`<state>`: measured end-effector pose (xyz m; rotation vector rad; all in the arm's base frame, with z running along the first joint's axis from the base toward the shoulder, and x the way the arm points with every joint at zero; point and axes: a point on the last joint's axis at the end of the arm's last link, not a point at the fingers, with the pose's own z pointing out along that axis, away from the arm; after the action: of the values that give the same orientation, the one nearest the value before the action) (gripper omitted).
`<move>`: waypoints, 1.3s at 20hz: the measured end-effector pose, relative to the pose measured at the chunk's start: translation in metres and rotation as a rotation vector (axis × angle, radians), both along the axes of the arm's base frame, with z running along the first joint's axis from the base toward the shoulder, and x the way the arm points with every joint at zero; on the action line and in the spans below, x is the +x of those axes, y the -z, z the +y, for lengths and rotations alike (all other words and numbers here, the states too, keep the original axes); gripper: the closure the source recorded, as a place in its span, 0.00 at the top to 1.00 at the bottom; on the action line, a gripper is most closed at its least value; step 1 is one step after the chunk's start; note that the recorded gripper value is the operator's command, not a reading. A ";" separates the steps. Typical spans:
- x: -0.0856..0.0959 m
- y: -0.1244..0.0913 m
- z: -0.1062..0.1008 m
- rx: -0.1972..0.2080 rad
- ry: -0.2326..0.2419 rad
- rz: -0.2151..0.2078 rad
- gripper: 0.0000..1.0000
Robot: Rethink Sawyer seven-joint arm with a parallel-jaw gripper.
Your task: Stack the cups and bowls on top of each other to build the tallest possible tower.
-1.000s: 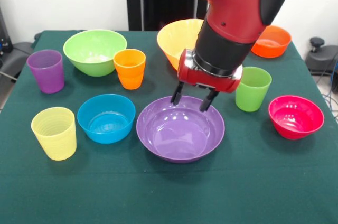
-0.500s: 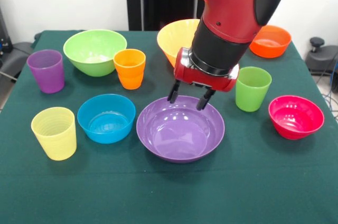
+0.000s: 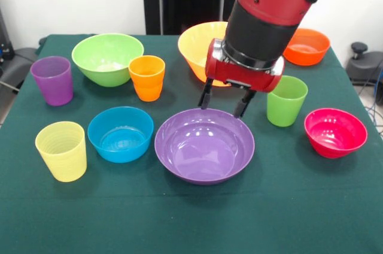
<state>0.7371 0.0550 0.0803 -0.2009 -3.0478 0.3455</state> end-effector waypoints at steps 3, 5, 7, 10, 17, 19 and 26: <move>0.003 -0.010 0.004 0.005 0.003 -0.014 1.00; 0.005 -0.016 0.007 0.007 0.002 -0.023 1.00; 0.006 -0.018 0.009 0.007 0.001 -0.027 1.00; 0.008 -0.020 0.015 0.008 -0.004 -0.033 1.00; 0.008 -0.020 0.033 0.024 -0.008 -0.030 1.00; 0.008 -0.019 0.036 0.024 -0.010 -0.028 1.00; 0.010 -0.019 0.043 0.016 -0.018 -0.018 1.00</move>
<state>0.7472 0.0983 0.0996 -0.1760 -3.0710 0.3218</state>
